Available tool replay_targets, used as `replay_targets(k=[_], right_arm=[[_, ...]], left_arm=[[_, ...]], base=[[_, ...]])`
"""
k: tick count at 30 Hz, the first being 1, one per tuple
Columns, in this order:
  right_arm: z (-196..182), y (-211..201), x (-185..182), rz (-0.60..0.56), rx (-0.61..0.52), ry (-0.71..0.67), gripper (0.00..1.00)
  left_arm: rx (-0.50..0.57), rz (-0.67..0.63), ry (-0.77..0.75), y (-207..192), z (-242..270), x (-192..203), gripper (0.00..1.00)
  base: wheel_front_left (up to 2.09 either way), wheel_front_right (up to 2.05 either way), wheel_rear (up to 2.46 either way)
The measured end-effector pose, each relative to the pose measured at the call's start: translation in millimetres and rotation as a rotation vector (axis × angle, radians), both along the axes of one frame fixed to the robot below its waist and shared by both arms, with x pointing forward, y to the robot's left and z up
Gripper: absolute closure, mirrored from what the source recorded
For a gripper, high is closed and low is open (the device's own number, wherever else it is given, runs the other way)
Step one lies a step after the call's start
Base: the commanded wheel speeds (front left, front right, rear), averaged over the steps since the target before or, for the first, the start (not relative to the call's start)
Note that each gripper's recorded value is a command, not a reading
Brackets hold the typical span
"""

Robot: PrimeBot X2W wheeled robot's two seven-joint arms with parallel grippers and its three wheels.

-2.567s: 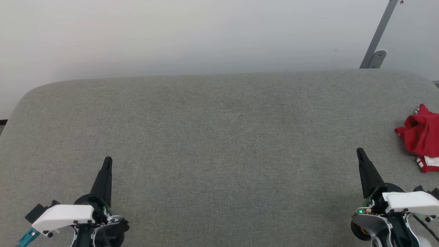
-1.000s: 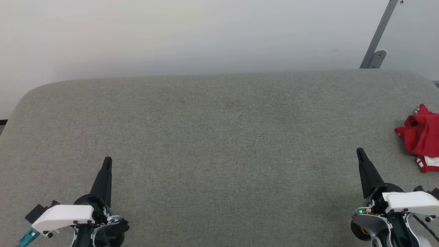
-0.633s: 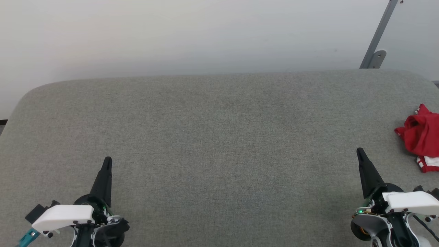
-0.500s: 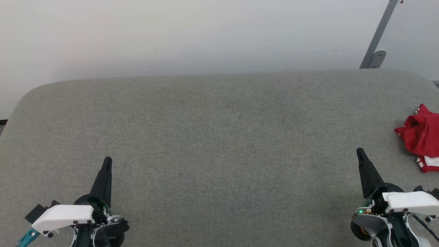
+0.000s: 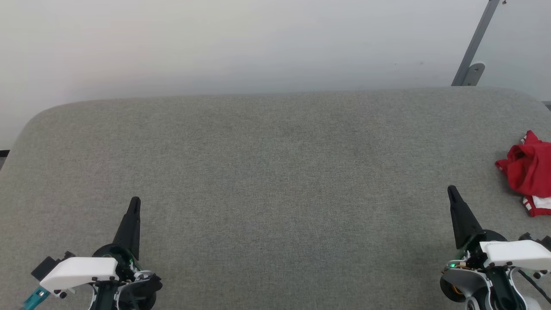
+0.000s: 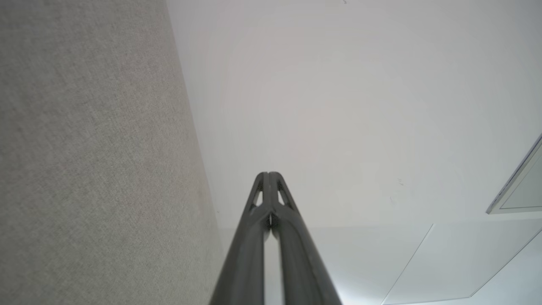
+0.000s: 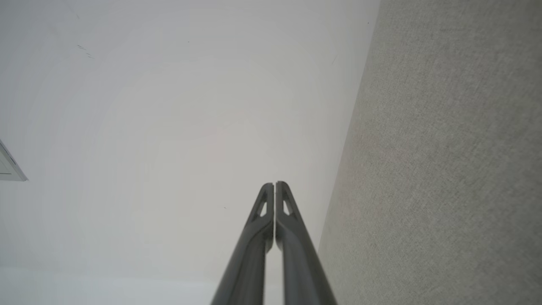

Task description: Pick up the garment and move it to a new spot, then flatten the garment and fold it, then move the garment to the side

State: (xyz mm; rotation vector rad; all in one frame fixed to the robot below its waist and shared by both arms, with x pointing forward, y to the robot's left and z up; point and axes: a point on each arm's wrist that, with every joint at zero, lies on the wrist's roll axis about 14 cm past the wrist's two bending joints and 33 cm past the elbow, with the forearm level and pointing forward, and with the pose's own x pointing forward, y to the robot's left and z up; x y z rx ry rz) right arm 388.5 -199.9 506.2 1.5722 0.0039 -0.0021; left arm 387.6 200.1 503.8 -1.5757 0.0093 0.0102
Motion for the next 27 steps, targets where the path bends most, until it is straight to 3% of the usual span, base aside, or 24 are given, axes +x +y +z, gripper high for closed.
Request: replay_targets(k=[27], right_arm=[[0.0, 0.0, 0.0, 0.000, 0.000, 0.000, 1.00]], left_arm=[[0.000, -0.001, 0.000, -0.2, 0.0, 0.0, 1.00]], base=[[0.00, 0.00, 0.00]])
